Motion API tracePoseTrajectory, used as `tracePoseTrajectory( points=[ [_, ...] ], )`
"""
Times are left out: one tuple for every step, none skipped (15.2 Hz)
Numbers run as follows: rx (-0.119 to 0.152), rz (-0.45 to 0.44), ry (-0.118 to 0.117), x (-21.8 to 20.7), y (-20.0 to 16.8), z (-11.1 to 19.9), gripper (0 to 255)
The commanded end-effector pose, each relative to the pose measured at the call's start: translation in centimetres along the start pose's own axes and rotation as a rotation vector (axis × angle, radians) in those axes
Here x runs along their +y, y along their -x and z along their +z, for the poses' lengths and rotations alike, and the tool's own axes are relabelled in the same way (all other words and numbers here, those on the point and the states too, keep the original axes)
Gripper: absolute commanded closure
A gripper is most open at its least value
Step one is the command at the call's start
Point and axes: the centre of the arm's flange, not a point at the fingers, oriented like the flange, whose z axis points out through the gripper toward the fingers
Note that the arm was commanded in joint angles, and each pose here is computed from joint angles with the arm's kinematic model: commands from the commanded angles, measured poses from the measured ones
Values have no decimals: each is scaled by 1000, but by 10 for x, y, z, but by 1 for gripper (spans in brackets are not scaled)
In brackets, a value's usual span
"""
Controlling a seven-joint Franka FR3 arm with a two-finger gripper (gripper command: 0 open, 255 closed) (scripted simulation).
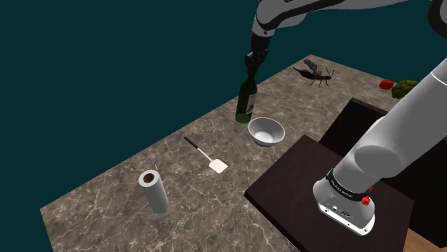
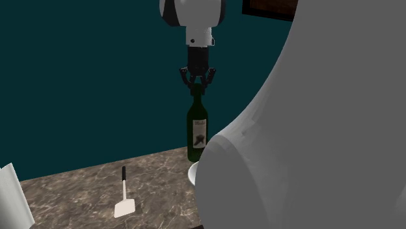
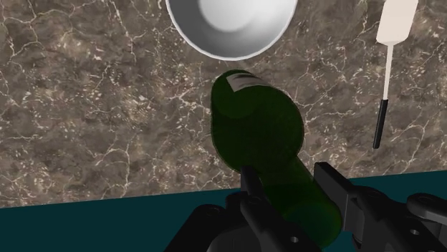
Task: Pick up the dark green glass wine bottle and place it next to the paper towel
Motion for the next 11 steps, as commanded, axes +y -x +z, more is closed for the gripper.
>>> tracePoseTrajectory(
  points=[
    [0,0,0,0,0,-11,255],
    [0,0,0,0,-1,-16,255],
    [0,0,0,0,-1,-21,255],
    [0,0,0,0,-2,-27,255],
    [0,0,0,0,-2,-32,255],
    [0,0,0,0,-2,-37,255],
    [0,0,0,0,-3,-42,255],
    [0,0,0,0,-3,-48,255],
    [0,0,0,0,-4,-53,255],
    [0,0,0,0,-4,-58,255],
    [0,0,0,0,-4,-63,255]
  ],
)
